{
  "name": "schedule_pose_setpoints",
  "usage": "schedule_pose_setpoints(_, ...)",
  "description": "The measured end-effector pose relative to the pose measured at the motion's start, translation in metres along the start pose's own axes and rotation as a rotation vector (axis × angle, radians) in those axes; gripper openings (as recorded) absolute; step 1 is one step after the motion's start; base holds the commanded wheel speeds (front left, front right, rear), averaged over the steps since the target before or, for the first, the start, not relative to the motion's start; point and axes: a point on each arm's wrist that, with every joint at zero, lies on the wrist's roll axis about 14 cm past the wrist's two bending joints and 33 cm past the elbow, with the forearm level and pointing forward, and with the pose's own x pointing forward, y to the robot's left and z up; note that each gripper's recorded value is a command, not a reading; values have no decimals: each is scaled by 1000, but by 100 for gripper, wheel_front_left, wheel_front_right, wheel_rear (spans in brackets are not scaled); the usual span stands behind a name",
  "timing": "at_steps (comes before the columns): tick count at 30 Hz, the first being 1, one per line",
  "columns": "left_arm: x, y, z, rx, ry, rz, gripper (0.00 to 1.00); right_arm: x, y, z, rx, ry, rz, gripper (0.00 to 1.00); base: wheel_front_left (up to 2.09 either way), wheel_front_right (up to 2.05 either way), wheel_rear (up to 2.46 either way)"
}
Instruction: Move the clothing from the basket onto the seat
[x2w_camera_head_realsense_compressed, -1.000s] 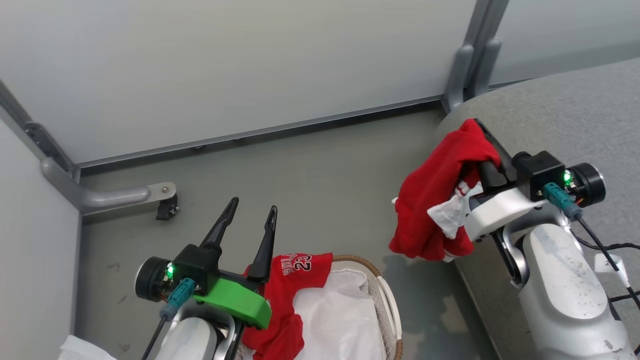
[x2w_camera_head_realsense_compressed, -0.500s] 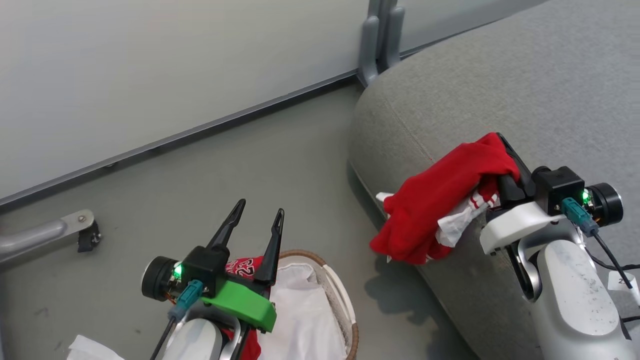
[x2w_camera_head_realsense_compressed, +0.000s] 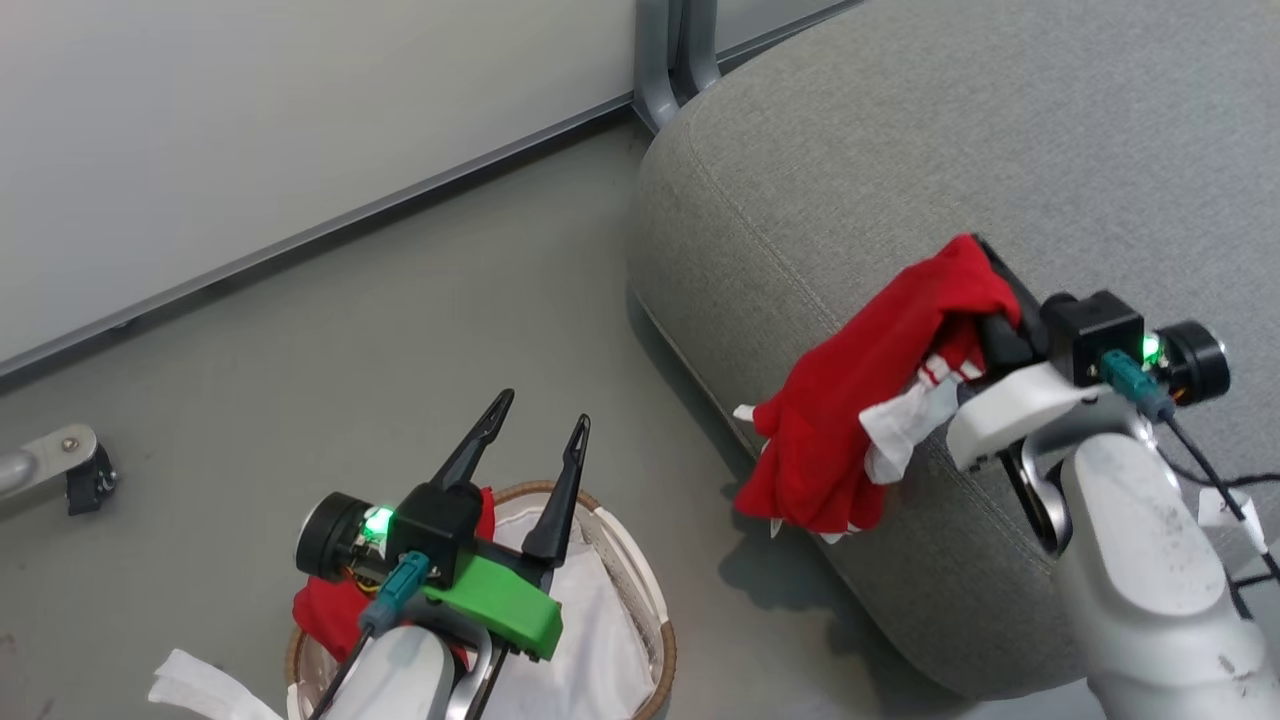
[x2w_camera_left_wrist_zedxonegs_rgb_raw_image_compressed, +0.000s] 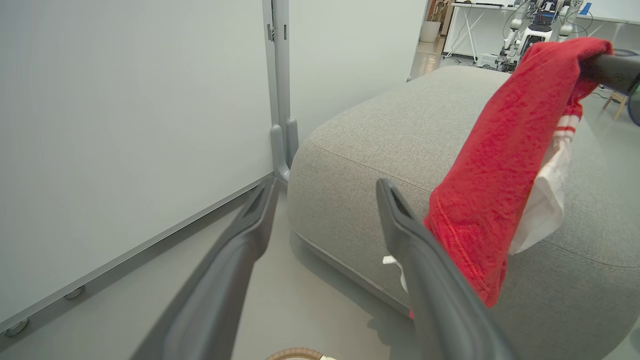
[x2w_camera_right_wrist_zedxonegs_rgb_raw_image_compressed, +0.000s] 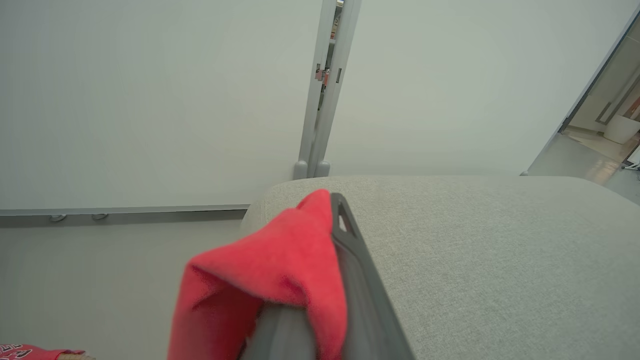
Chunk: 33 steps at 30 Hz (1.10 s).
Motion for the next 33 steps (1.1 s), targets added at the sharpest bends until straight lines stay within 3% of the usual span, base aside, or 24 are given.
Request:
schedule_pose_setpoints(10, 11, 39, -9, 30, -4, 26, 100, 103, -30, 76, -237, -161, 22, 0, 0, 0, 0)
schedule_pose_setpoints(16, 21, 69, -20, 49, -8, 50, 100, 164, -80, 114, -351, -206, -74, 0, 0, 0, 0)
schedule_pose_setpoints(19, 25, 86, -30, 39, -7, 73, 100, 189, -96, 116, -370, -204, -118, 0, 0, 0, 0)
schedule_pose_setpoints(22, 27, 100, -43, 24, 1, 96, 100, 209, -101, 94, -379, -161, -138, 0, 0, 0, 0)
schedule_pose_setpoints(26, 27, 114, -68, 0, 30, 119, 100, 225, -91, 30, -326, -52, -137, 0, 0, 0, 0)
schedule_pose_setpoints(33, 21, 125, -114, -52, 97, 139, 100, 198, -56, -128, -285, 273, -69, 0, 0, 0, 0)
